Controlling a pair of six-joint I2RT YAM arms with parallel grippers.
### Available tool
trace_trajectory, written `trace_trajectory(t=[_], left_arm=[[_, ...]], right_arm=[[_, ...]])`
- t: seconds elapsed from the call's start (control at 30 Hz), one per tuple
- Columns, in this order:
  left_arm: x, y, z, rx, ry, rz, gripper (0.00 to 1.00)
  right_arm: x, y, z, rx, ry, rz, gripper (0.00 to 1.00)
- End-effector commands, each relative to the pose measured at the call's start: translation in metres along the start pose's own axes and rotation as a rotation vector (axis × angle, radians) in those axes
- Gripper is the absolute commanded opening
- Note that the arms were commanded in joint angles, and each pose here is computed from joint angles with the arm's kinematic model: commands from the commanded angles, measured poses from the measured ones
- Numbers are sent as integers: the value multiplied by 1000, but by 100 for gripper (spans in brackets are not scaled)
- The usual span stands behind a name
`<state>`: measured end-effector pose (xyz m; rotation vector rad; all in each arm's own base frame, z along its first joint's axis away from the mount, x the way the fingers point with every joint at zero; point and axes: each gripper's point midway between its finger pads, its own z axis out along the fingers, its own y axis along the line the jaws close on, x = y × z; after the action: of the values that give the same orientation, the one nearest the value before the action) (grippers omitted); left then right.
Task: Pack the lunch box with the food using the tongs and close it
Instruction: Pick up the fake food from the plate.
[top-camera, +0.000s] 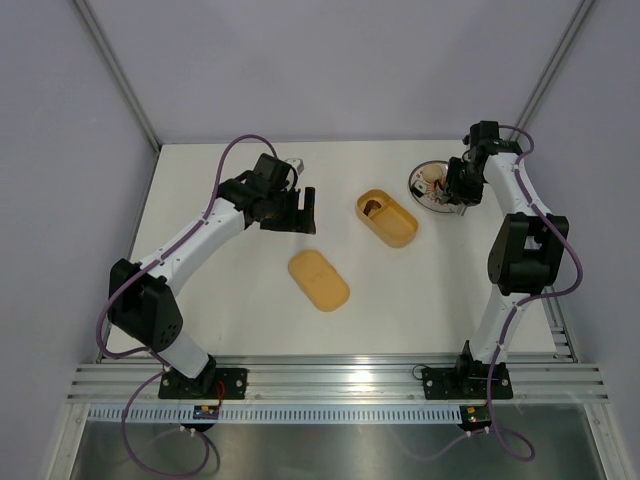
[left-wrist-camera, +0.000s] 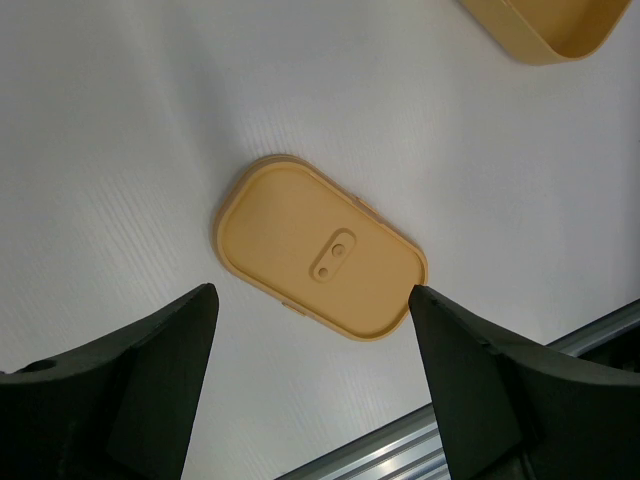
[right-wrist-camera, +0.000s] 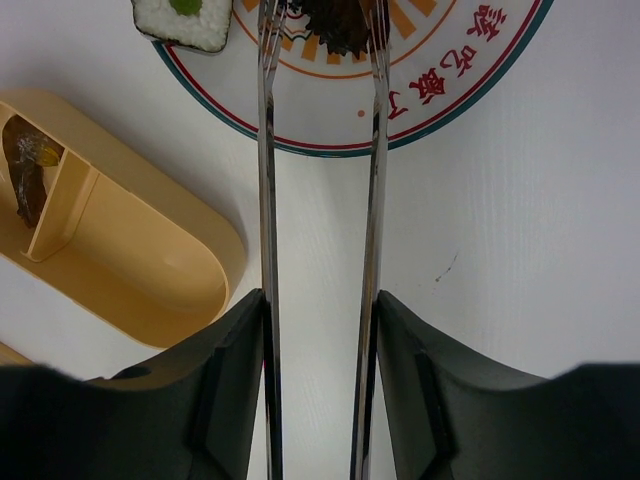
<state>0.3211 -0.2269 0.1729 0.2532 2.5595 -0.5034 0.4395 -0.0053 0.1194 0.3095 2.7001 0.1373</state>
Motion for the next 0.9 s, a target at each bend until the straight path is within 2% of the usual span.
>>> trace_trajectory(t=[0.0, 0.17, 0.27, 0.47, 0.57, 0.87], left_arm=[[-18, -5, -7, 18, -61, 7, 81], [-18, -4, -9, 16, -65, 8, 81], [-18, -5, -10, 19, -67, 6, 81], [-16, -5, -11, 22, -67, 2, 81], [-17, -6, -11, 26, -71, 1, 81], [-11, -7, -9, 38, -64, -7, 81]], right_arm=[[-11, 9, -9, -37, -48, -41, 53], [-10, 10, -13, -41, -53, -43, 42], [-7, 12, -17, -59, -55, -44, 40], [1, 21, -31, -93, -58, -51, 28], [3, 23, -43, -82, -79, -42, 20], [13, 33, -93, -102, -150, 80, 8]])
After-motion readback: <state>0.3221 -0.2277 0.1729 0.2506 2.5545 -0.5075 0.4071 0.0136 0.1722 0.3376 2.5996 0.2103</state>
